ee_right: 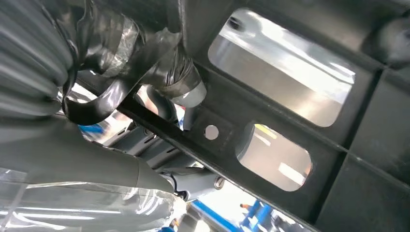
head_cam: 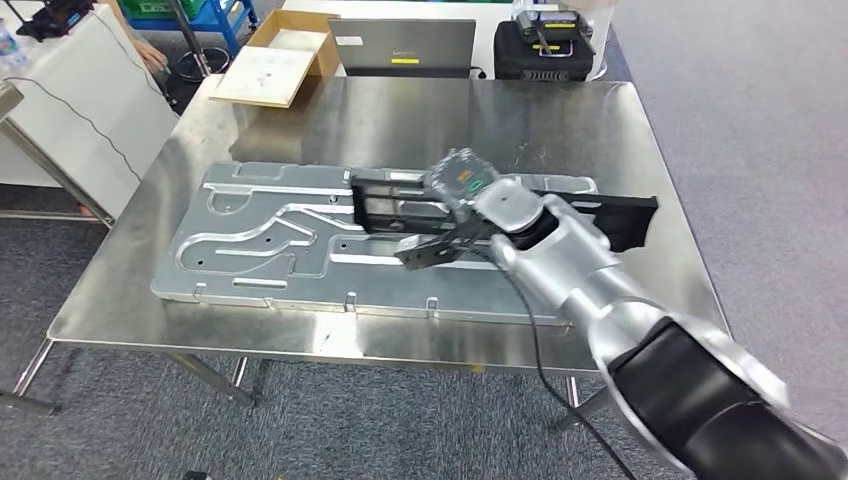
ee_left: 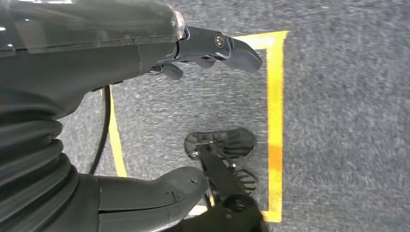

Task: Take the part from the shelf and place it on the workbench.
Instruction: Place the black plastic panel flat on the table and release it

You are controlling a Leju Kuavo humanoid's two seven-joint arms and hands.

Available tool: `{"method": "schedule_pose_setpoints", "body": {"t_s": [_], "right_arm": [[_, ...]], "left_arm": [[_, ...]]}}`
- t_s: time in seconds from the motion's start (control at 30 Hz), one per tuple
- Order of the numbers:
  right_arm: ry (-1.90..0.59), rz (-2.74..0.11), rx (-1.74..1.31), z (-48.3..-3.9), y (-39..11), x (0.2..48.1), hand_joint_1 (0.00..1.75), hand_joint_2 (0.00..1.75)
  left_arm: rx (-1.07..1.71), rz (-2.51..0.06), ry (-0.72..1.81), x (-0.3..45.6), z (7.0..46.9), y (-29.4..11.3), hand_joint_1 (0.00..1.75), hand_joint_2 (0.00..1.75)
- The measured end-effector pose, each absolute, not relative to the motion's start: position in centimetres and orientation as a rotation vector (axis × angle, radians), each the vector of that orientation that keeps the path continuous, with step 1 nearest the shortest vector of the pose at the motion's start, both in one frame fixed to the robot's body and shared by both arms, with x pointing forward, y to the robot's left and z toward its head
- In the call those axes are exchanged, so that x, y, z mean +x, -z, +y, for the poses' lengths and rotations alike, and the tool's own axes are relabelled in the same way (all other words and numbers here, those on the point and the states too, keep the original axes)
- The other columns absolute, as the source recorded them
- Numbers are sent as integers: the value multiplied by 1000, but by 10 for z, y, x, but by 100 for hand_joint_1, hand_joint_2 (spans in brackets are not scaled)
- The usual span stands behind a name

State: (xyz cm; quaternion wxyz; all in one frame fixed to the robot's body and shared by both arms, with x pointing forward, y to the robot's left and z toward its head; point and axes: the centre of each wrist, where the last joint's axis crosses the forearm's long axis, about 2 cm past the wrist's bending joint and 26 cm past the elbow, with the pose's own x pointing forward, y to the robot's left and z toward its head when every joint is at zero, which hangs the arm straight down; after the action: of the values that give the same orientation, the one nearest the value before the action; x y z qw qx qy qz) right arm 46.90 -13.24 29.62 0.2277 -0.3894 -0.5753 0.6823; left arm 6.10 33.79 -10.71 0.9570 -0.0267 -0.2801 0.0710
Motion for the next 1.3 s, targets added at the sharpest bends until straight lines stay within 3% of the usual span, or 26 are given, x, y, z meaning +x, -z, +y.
{"method": "schedule_pose_setpoints", "body": {"t_s": [0.03,0.17,0.23,0.37,0.67,0.87,1.07,1.3], "right_arm": [[-1894,-1587,-1065,-125,-294,467,175,175],[-1928,-1595,-1040,-103,-288,459,0,0],[-1936,-1591,-1028,-97,-285,456,0,0],[-1946,-1569,-993,-92,-272,451,0,0],[-1784,-1630,-880,-96,-284,457,0,0],[-1264,-1904,-345,-115,-304,466,0,0],[-942,-2071,-127,-137,-318,468,0,0],[-252,-2322,400,-194,-350,448,0,0]], "left_arm": [[-55,-572,-141,62,338,107,0,175],[-60,-589,-134,66,336,106,0,175],[-63,-594,-129,69,335,106,0,175],[-58,-592,-110,69,334,106,0,0],[-49,-589,-99,69,332,106,0,0],[-48,-589,-95,69,332,106,0,0],[-50,-595,-89,70,332,106,0,0],[-53,-609,-84,70,331,106,0,0]]}}
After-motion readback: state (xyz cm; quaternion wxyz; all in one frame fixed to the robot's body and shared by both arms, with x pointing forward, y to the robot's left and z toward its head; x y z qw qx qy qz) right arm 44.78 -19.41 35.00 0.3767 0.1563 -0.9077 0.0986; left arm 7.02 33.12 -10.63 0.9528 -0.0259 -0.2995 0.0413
